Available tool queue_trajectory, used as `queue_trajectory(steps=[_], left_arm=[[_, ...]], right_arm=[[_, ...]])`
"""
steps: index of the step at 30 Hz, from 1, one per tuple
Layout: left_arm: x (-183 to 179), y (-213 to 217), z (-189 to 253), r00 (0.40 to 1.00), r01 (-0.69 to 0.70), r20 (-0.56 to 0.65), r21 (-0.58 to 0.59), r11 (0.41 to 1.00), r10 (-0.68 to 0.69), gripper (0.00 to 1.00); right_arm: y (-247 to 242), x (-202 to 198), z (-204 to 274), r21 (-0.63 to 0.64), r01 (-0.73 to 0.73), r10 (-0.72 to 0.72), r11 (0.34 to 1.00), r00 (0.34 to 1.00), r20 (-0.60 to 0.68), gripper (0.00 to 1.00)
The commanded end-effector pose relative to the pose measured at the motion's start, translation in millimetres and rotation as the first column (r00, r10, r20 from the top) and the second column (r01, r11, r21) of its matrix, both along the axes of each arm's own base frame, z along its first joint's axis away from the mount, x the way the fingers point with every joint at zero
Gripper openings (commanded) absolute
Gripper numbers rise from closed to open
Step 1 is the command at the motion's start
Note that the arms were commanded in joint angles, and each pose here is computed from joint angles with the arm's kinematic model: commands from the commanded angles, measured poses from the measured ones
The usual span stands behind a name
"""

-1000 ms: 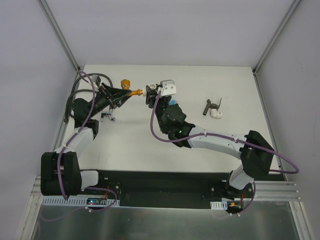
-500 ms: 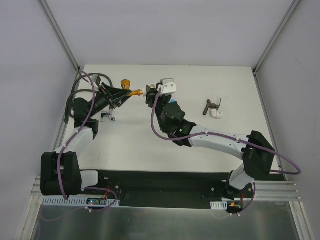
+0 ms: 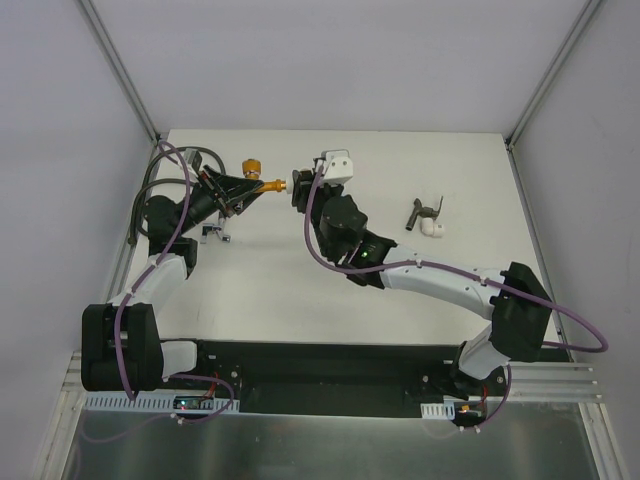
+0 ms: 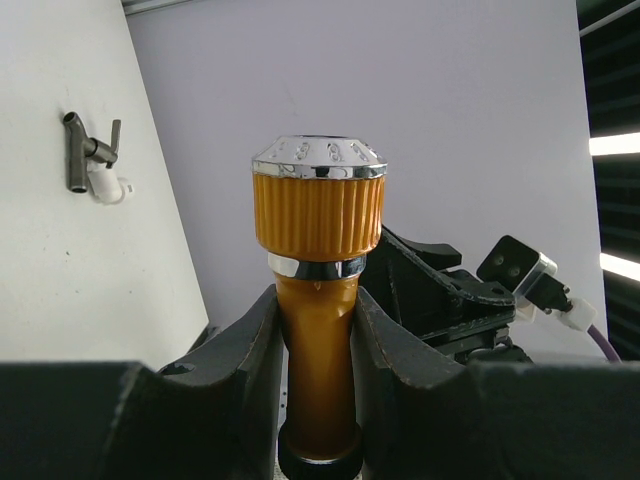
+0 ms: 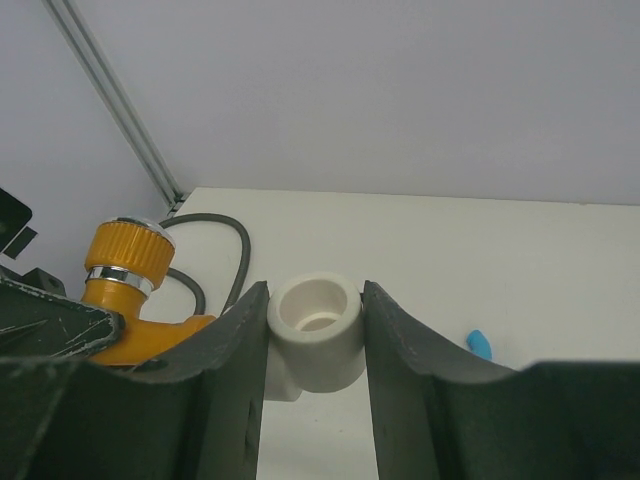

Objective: Install the water faucets

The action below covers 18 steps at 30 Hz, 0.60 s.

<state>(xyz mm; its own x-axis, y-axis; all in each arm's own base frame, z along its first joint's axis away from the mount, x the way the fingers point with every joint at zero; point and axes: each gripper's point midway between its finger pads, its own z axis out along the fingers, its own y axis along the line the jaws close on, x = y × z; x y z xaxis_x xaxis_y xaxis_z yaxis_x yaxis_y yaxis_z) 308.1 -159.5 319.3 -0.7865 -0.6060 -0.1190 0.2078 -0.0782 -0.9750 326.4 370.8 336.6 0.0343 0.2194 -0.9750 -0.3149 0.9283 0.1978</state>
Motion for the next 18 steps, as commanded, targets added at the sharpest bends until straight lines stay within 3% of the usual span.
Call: queue_trajectory(steps=[1,18], left_arm=[[-17.3,-7.4,40.5,0.981,0.043,0.19,0.023,0.999,-0.047,0.0],[-24.3,-17.1,43.8,0.972,0.073,0.219,0.038,0.997,-0.08,0.0]], right_arm=[[0.6,-4.2,19.8,0.035,-0.035,0.036,0.999,0.999,-0.023,0.02],[-0.6,1.7,14.4,-0.033,-0.02,0.016,0.999,0.99,-0.14,0.02]])
